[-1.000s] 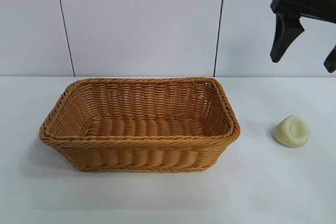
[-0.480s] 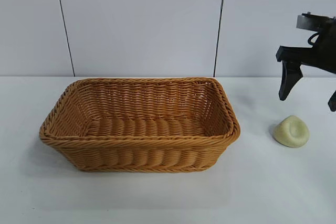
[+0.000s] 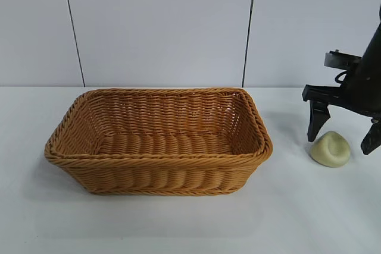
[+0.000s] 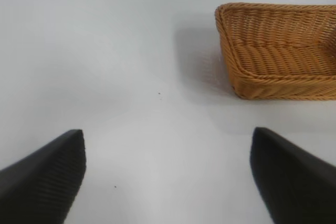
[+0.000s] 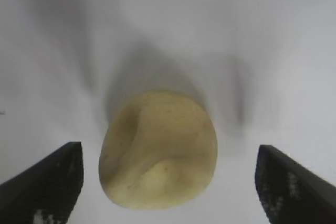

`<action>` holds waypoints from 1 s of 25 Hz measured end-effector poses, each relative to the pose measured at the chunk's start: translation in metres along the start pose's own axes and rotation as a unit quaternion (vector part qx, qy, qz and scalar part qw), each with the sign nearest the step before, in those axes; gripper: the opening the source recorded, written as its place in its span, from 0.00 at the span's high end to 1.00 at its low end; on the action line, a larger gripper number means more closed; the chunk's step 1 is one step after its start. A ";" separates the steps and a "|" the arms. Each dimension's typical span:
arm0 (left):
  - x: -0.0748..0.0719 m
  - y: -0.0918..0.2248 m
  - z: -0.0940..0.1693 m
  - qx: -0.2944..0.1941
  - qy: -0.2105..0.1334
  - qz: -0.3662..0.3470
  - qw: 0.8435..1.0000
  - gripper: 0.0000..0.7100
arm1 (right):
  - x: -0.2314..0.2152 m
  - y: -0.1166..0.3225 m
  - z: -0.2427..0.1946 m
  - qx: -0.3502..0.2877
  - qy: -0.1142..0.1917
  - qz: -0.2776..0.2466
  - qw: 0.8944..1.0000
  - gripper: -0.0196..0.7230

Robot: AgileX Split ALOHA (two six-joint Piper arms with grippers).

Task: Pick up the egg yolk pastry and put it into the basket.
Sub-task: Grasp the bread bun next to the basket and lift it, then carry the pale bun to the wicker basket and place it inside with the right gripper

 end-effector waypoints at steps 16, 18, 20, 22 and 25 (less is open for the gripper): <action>0.000 0.000 0.000 0.000 0.000 0.000 1.000 0.13 | 0.001 -0.003 0.000 -0.009 -0.002 0.001 1.000 0.88; 0.000 0.000 0.000 0.000 0.000 0.000 1.000 0.13 | 0.001 -0.003 0.000 -0.009 -0.002 0.001 1.000 0.89; 0.000 0.000 0.000 0.000 0.000 0.000 1.000 0.13 | 0.001 -0.002 0.001 -0.003 -0.001 0.002 1.000 0.89; 0.000 0.000 0.000 0.000 0.000 0.000 1.000 0.13 | 0.002 -0.003 0.007 -0.003 -0.002 0.003 1.000 0.90; 0.000 0.000 0.000 0.000 0.000 0.000 1.000 0.13 | 0.008 -0.008 0.028 -0.013 -0.009 0.007 1.000 0.90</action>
Point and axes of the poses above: a point on each arm's last joint axis where the gripper is mounted, z pointing back along that axis away from the gripper, x along the wrist's bending axis when the last joint is at zero, y = z × x, the point moved 8 cm from there along -z, pointing out along that axis toward the gripper, and after that the axes turned 11 degrees about -z, right-handed, at the moved point
